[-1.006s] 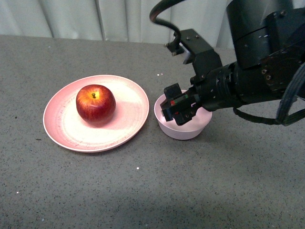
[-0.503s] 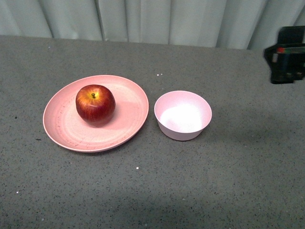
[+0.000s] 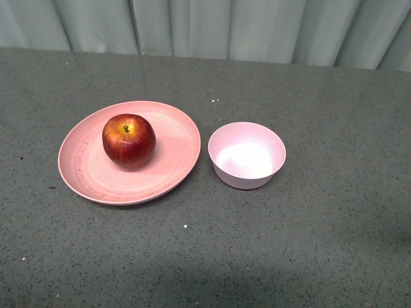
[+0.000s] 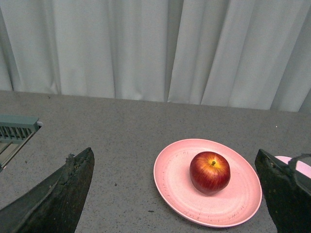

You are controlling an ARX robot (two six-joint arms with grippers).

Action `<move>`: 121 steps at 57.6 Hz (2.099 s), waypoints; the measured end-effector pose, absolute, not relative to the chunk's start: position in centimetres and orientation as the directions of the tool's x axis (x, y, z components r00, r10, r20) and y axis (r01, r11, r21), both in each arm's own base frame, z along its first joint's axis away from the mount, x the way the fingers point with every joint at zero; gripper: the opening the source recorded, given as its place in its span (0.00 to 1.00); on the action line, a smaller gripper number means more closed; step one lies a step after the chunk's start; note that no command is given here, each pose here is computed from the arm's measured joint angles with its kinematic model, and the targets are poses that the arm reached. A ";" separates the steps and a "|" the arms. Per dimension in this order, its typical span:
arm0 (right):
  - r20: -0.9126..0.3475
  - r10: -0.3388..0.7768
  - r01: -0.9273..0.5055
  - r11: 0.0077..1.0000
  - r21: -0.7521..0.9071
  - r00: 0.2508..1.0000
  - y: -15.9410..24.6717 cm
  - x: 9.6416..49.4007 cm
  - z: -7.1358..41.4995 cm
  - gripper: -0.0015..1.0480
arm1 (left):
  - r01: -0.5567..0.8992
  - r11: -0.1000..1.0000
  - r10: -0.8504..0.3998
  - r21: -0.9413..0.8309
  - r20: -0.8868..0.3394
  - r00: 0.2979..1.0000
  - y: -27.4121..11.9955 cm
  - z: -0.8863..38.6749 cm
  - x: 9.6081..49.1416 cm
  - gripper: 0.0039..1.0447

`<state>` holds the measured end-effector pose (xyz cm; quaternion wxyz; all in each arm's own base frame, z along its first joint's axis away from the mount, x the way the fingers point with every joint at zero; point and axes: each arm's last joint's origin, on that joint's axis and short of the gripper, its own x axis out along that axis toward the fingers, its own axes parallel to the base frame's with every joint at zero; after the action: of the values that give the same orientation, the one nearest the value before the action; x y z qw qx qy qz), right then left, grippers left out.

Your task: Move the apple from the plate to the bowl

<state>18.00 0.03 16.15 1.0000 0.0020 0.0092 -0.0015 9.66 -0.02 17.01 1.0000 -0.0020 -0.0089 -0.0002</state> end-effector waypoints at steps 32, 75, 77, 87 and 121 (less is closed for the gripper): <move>-0.007 0.000 0.000 1.000 0.001 1.000 0.0 13.6 16.4 0.01 | 0.000 1.000 0.000 -0.004 0.017 1.000 0.0 17.0 9.7 0.94; 0.009 0.001 -0.001 1.000 0.001 1.000 0.0 11.4 16.9 0.01 | 0.000 1.000 0.000 -0.004 0.017 1.000 0.0 17.0 9.7 0.94; 0.010 0.001 -0.001 1.000 0.001 1.000 0.0 11.3 16.9 0.01 | 0.000 1.000 0.000 -0.004 0.017 1.000 0.0 17.0 9.7 0.94; 0.009 0.001 -0.001 1.000 0.001 1.000 0.0 10.9 16.8 0.01 | 0.000 1.000 0.000 -0.004 0.017 1.000 0.0 17.0 9.7 0.94; 0.002 0.003 -0.003 1.000 0.000 1.000 0.0 9.8 16.5 0.32 | 0.000 1.000 0.000 -0.004 0.018 1.000 0.0 17.0 9.7 0.94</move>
<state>9.77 0.03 16.51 1.0000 -0.0001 -0.0010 0.0017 9.66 -0.02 17.01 1.0000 -0.0020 -0.0089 0.0000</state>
